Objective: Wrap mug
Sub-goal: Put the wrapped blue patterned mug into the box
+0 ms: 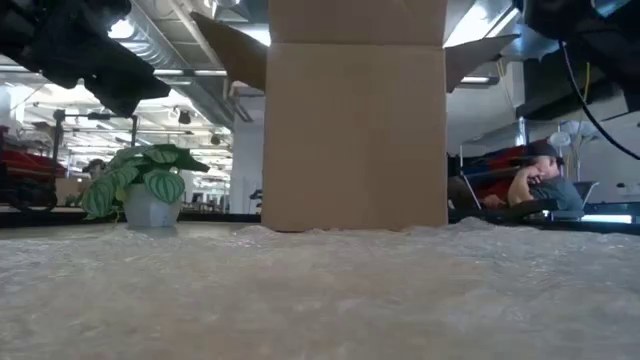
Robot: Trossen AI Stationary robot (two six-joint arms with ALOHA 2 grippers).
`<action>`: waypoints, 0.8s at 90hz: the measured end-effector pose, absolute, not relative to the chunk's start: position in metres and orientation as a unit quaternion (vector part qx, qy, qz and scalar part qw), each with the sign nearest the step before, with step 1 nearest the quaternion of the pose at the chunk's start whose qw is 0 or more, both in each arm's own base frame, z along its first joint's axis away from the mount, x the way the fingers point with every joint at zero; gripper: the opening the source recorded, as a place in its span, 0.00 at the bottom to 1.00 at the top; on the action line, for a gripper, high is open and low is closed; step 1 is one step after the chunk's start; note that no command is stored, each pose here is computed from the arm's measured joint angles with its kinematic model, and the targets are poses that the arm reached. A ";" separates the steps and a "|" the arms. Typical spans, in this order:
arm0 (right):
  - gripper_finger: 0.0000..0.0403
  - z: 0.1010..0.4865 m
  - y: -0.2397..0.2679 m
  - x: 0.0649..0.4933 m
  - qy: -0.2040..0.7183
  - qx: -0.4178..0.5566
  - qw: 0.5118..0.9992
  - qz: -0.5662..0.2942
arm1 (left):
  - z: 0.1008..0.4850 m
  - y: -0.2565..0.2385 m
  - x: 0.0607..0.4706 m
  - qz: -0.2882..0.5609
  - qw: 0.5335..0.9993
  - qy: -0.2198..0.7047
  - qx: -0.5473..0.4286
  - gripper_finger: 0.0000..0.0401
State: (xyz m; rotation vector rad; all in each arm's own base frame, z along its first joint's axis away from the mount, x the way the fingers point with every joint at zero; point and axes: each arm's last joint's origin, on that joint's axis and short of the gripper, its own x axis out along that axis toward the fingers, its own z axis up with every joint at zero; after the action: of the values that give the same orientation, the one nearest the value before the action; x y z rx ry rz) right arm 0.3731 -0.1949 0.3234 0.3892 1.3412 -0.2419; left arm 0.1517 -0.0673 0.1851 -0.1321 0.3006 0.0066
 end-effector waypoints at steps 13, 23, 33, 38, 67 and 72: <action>0.01 0.305 -0.199 0.382 0.631 0.183 0.747 -0.102 | 0.185 -0.067 0.152 0.003 0.987 0.150 -0.066 0.32; 0.01 0.293 -0.202 0.387 0.638 0.192 0.740 -0.093 | 0.185 -0.067 0.152 0.003 0.986 0.150 -0.066 0.32; 0.01 0.286 -0.203 0.390 0.644 0.194 0.735 -0.091 | 0.185 -0.067 0.152 0.003 0.986 0.150 -0.066 0.32; 0.01 0.283 -0.204 0.392 0.646 0.196 0.733 -0.089 | 0.185 -0.067 0.152 0.003 0.986 0.150 -0.066 0.32; 0.13 0.278 -0.205 0.393 0.648 0.208 0.727 -0.092 | 0.184 -0.067 0.151 0.006 0.985 0.157 -0.073 0.32; 0.16 0.278 -0.205 0.393 0.647 0.214 0.725 -0.094 | 0.183 -0.067 0.151 0.007 0.984 0.161 -0.075 0.32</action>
State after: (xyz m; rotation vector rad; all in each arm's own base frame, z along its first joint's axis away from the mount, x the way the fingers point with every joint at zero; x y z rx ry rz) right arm 0.3932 -0.2046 0.2781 0.4730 1.4274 -0.2084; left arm 0.1509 -0.0669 0.1828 -0.1511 0.3239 0.0147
